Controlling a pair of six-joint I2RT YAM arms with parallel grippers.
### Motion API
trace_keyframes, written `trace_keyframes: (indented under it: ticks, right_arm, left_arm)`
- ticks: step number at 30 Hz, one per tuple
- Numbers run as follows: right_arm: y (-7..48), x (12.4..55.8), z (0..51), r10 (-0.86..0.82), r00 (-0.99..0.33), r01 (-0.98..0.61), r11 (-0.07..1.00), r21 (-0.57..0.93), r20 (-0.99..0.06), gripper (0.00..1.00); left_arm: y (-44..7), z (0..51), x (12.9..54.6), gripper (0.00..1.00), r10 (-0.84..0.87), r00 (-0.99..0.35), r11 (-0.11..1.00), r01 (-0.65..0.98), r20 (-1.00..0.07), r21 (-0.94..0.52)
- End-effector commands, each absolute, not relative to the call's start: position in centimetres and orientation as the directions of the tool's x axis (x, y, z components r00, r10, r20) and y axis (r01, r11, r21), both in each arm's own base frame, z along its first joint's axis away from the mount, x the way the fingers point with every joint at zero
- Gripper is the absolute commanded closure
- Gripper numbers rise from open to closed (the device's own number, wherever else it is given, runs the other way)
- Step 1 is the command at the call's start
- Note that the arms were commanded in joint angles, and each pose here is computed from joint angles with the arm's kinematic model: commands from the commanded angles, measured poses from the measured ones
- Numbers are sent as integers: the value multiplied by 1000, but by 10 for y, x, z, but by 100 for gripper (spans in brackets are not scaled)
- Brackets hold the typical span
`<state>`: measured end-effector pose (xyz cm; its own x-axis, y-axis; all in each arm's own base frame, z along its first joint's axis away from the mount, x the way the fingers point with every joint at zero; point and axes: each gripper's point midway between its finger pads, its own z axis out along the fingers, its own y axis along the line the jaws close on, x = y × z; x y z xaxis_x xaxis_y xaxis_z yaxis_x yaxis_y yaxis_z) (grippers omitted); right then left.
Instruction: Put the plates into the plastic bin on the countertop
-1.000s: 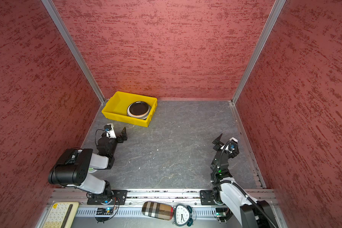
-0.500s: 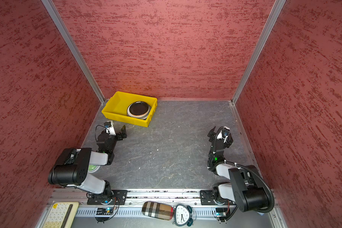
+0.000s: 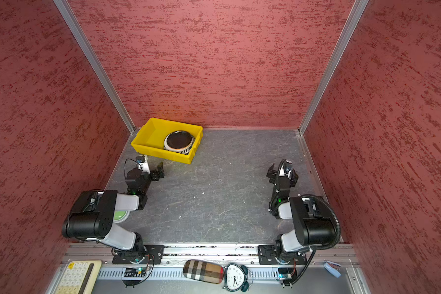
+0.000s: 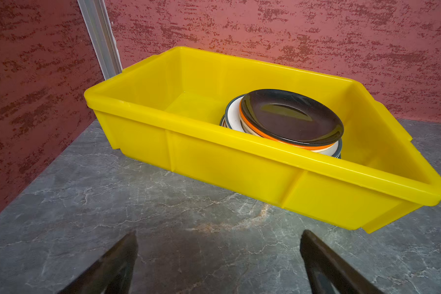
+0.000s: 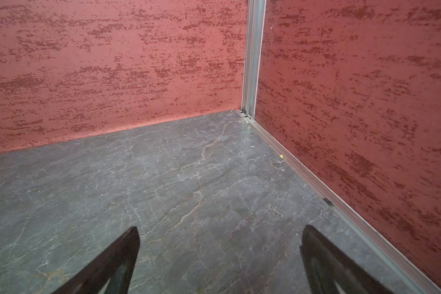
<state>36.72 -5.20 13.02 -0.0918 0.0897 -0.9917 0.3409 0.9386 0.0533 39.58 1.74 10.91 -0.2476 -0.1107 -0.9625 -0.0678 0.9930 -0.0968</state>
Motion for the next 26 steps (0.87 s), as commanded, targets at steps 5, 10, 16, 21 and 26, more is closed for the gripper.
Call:
trace_keyframes:
  ticks: [5,10,16,21,26]
  right_arm:
    - [-45,380,135,94,-80,267,961,69,-992,1]
    - [-50,383,135,109,-79,268,960,85,-991,1]
    - [-50,383,136,111,-78,266,960,87,-991,1]
    - [-50,383,135,112,-80,265,960,87,-991,1]
    - [-50,379,139,108,-59,265,960,89,-992,1]
  left_arm:
    - [15,115,400,1,-109,-245,994,-58,-963,-98]
    - [11,115,401,1,-86,-248,996,-60,-965,-73]
    - [10,115,401,1,-79,-246,996,-63,-966,-65]
    - [10,115,401,1,-77,-246,996,-63,-966,-64]
    - [10,115,401,1,-78,-245,996,-62,-966,-65]
